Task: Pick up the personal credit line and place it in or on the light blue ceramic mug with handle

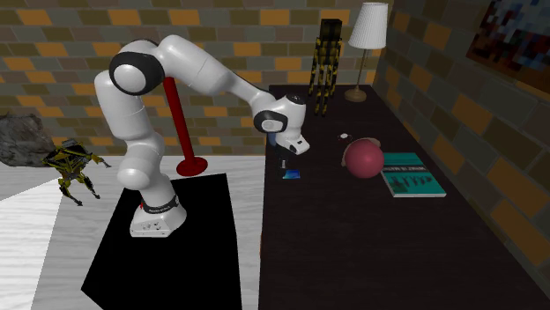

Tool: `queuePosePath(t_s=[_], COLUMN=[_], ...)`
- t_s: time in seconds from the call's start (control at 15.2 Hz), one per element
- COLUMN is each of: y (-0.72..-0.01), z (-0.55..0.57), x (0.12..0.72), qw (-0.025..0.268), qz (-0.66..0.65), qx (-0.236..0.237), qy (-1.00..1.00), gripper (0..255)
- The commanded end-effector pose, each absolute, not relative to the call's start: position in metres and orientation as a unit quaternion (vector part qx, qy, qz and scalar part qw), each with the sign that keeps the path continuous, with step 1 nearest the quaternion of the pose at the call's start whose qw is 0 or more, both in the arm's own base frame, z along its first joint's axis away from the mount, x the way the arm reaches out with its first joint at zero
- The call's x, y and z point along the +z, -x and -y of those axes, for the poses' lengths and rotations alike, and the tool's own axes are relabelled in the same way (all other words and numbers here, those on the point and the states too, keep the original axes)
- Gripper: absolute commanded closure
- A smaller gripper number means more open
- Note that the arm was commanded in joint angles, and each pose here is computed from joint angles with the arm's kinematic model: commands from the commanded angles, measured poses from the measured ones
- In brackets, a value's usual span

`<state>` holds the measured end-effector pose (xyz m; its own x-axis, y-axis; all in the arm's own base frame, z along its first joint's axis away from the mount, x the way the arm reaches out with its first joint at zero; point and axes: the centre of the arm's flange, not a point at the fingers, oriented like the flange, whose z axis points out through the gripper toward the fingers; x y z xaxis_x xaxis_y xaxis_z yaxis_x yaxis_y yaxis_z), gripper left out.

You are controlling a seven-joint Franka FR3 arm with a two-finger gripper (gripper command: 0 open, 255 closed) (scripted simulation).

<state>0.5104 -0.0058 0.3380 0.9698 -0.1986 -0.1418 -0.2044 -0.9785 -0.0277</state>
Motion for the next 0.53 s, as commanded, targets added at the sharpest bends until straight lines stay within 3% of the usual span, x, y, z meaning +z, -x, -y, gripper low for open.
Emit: queuePosePath(t_s=[0.0, 0.46], y=[-0.509, -0.509], z=[0.005, 0.005], x=[0.336, 0.373], qw=[0.021, 0.021], qz=[-0.101, -0.101], qx=[0.071, 0.071], qy=[0.992, 0.992], gripper=[255, 255])
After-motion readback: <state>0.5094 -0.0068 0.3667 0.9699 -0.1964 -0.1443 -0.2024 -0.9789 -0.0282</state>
